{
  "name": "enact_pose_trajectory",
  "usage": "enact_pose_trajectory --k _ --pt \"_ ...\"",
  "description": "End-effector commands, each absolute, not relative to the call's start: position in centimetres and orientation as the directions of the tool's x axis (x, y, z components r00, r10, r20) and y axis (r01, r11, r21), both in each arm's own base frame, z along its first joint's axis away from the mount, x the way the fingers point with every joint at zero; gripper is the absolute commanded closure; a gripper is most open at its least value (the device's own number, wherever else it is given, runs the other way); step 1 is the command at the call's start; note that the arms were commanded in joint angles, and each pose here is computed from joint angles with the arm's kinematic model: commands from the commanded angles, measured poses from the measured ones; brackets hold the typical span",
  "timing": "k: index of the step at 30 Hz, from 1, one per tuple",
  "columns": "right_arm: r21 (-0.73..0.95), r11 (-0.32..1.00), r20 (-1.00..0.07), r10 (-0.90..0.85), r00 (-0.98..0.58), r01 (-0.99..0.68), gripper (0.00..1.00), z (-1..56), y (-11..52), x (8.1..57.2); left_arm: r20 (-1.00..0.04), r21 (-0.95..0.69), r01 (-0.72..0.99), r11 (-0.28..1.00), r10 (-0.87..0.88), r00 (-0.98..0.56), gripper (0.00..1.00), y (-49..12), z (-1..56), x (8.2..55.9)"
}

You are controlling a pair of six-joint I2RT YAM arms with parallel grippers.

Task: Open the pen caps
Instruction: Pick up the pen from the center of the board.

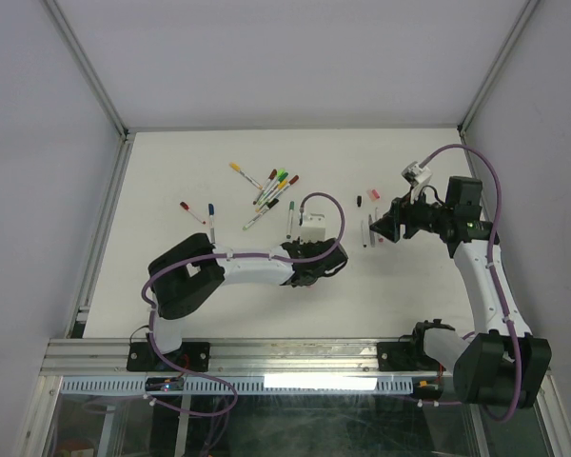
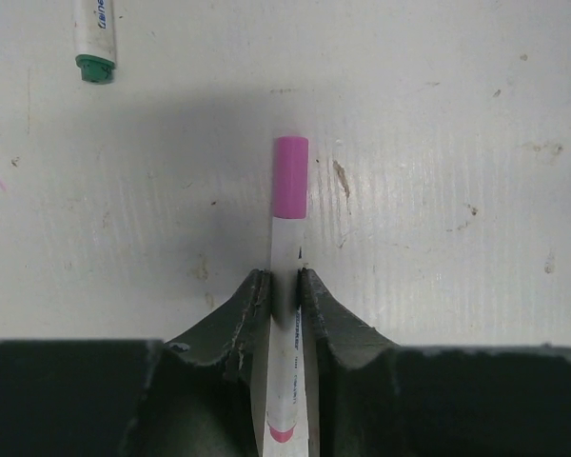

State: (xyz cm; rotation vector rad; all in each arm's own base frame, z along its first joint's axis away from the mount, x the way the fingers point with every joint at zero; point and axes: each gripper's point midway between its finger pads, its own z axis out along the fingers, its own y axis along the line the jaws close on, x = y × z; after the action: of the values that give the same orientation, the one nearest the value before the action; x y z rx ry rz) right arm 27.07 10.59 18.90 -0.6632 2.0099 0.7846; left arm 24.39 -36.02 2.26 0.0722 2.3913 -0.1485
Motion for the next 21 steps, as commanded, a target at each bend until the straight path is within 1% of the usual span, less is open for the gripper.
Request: enact_pose_trajectory --k 1,7,9,12,15,21 --pt "0.279 0.599 -0.891 -0.130 -0.435 -0.751 0.40 20.6 11.9 27.2 -0.583 -0.071 0.130 0.989 0.065 -0.810 0.85 -34.9 -0.4 22.4" --pt "0.362 0.517 -0.877 -0.093 -0.472 -0.775 0.40 19.6 14.0 26.3 -0.595 -0.121 0.124 0.985 0.028 -0.803 0.97 -35.2 0.4 23.0" --pt "0.375 0.486 -0.874 -0.098 -0.476 -0.789 0.40 19.2 14.9 26.1 -0.600 -0.134 0.121 0.984 0.017 -0.800 0.99 -35.3 0.7 23.2" --pt "0.411 0.442 -0.860 -0.104 -0.500 -0.797 0.40 18.2 16.3 25.7 -0.610 -0.159 0.113 0.981 -0.008 -0.793 1.00 -35.4 1.4 23.5" --pt "0.484 0.413 -0.831 -0.058 -0.553 -0.771 0.40 17.2 17.2 25.8 -0.623 -0.199 0.103 0.974 -0.045 -0.781 1.00 -35.5 2.4 23.9" --pt "0.575 0.474 -0.754 -0.011 -0.657 -0.667 0.39 14.2 17.2 27.2 -0.645 -0.294 0.093 0.951 -0.126 -0.754 1.00 -35.7 4.3 24.5"
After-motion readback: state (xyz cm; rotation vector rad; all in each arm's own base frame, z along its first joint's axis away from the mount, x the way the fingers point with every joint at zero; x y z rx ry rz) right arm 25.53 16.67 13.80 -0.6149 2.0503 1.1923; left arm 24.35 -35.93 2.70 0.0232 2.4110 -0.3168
